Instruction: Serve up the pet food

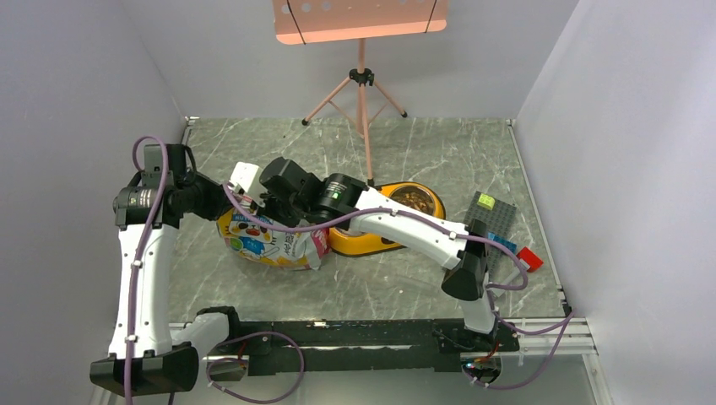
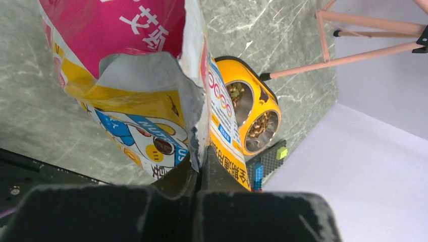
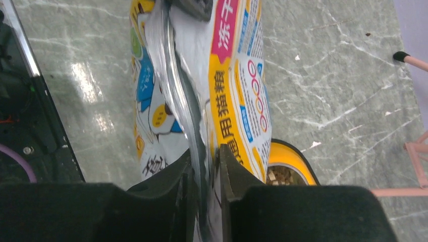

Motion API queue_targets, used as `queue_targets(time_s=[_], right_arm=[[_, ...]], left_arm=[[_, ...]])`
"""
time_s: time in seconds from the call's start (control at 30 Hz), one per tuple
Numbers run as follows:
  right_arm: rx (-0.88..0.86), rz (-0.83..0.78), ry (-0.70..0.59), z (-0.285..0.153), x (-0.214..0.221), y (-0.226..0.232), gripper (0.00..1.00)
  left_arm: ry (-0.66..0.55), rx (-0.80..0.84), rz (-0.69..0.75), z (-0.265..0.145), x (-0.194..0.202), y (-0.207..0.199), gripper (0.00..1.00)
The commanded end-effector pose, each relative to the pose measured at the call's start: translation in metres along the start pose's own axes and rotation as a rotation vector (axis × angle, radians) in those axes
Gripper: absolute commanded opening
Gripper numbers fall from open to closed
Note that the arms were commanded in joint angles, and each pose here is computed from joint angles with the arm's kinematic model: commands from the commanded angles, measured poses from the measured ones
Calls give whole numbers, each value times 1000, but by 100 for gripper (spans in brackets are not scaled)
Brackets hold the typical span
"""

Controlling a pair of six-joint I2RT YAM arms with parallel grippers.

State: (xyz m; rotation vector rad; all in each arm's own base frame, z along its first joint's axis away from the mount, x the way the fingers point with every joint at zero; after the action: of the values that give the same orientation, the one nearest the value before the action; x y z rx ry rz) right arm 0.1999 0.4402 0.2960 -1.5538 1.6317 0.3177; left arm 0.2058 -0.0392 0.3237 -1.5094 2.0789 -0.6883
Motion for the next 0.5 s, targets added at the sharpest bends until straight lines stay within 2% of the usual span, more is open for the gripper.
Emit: queue_targets(time_s=[0.0, 0.07, 0.1, 0.13, 0.17, 0.3, 0.4, 0.43, 0.47], right_arm=[[37, -10, 46, -41, 10, -4, 26], [51, -16, 84, -42, 22, -3, 24], [61, -18, 100, -41, 27, -2, 16], [76, -15, 114, -42, 31, -3, 3], [88, -12, 122, -46, 35, -4, 0], [98, -6, 103, -64, 48, 0, 0], [107, 31, 110, -69, 57, 2, 0], [100, 37, 114, -71, 58, 3, 13], [89, 33, 122, -71, 60, 4, 19]], left_arm=[[-152, 50, 8, -9, -16, -5, 0], [-147, 39, 7, -10, -17, -9, 0], [-149, 24, 0, -11, -18, -10, 0], [-161, 14, -8, -13, -20, -11, 0], [-182, 16, 1, -17, -23, -15, 0], [-288, -28, 28, -29, -41, -21, 0], [-297, -17, 28, -31, -46, -22, 0], [-292, -11, 24, -30, -45, -22, 0], [-286, -9, 19, -29, -44, -20, 0]])
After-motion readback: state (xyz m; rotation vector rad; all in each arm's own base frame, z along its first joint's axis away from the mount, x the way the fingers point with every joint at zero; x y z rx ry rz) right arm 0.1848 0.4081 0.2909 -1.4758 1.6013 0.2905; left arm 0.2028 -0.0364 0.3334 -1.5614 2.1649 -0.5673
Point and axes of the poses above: each gripper's point midway between its finger pads, its own z axis out along the fingers, its own y axis along the line the jaws close on, x = y × z, the point moved 6 cm from there along -z, back along the fingers, and after that the axes turned 11 degrees about -z, right-handed, at the moved point
